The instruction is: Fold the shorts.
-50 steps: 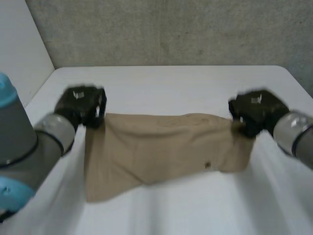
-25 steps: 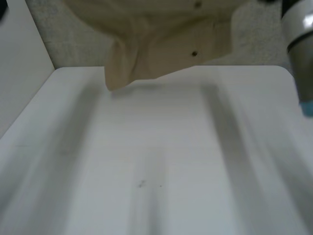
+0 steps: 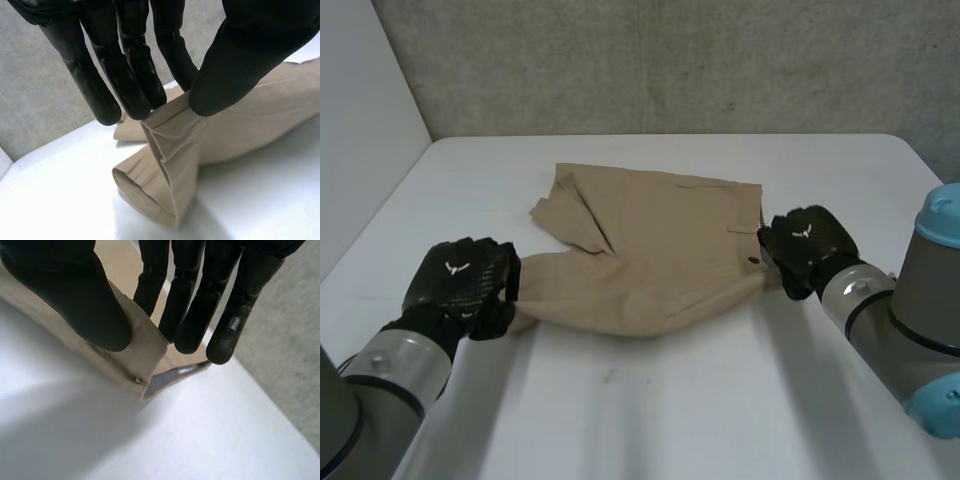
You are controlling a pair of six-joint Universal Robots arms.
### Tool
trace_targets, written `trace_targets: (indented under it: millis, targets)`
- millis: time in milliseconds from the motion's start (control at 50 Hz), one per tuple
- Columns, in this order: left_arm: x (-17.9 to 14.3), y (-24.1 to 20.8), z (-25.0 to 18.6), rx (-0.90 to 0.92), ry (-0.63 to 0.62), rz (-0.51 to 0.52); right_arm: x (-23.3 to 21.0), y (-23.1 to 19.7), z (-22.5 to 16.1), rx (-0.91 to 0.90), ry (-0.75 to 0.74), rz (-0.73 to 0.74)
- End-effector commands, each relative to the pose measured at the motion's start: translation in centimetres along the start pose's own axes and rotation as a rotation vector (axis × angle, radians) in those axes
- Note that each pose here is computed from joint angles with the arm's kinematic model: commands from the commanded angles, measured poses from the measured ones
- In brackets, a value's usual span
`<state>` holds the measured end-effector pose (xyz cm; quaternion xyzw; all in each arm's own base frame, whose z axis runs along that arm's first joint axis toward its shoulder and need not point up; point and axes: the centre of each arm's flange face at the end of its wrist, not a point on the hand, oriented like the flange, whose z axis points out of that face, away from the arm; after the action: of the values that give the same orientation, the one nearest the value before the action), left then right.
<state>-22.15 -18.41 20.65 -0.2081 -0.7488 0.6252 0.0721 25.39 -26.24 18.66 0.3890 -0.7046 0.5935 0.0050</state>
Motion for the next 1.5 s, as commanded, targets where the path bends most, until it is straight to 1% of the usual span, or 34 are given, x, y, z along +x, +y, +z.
trace_targets:
  millis: [20,140,200,240,320,400,480,620,700,760,860,920,960,1020,1060,1220,1340,1500]
  targets:
    - [0.1,-0.2,-3.1,-0.105,0.025,0.012,-0.7,0.5,-3.3,-0.151,-0.091,0.016]
    - [1.3,0.6,-6.0,-0.216,0.111,0.032,-0.8,0.1,-5.7,-0.198,-0.125,0.0]
    - [1.6,0.3,-7.8,-0.249,0.143,0.043,-0.7,-0.5,-7.2,-0.215,-0.144,-0.053]
    - [1.7,0.0,-8.6,-0.255,0.156,0.044,-0.7,-0.8,-8.7,-0.237,-0.168,-0.102]
    - [2.0,-0.7,-10.1,-0.243,0.199,0.046,-1.0,-0.7,-10.5,-0.291,-0.223,-0.154]
    - [2.1,-0.9,-10.6,-0.213,0.222,0.039,-1.3,-0.5,-10.8,-0.29,-0.234,-0.151]
    - [2.2,-0.5,-9.8,-0.202,0.225,0.034,-1.9,0.3,-10.3,-0.271,-0.225,-0.156]
    - [2.5,0.0,-7.5,-0.179,0.215,0.038,-2.0,1.0,-9.3,-0.241,-0.196,-0.157]
    - [1.7,-0.1,-5.9,-0.178,0.18,0.058,-2.0,1.0,-9.2,-0.238,-0.19,-0.138]
    - [1.1,-0.5,-4.8,-0.166,0.157,0.109,-2.0,1.0,-9.2,-0.235,-0.186,-0.127]
    - [1.2,-0.9,-2.7,-0.145,0.173,0.208,-2.0,0.9,-8.9,-0.218,-0.174,-0.118]
    - [0.9,-1.9,-1.0,-0.101,0.176,0.267,-2.0,1.0,-8.8,-0.215,-0.168,-0.107]
    - [0.0,-2.8,1.1,-0.049,0.142,0.281,-2.1,1.2,-8.7,-0.218,-0.171,-0.095]
    - [-1.4,-3.2,3.3,-0.013,0.098,0.273,-2.3,1.7,-8.5,-0.236,-0.18,-0.09]
    - [-1.8,-3.0,5.3,0.011,0.094,0.271,-2.5,1.8,-8.4,-0.241,-0.186,-0.089]
    - [-1.3,-0.3,11.3,-0.027,0.142,0.266,-2.8,2.1,-8.2,-0.234,-0.187,-0.091]
    - [-0.2,1.3,15.2,-0.048,0.18,0.27,-2.9,2.1,-8.0,-0.224,-0.182,-0.093]
    - [0.4,2.8,16.8,-0.135,0.231,0.264,-3.1,2.8,-7.4,-0.246,-0.19,-0.069]
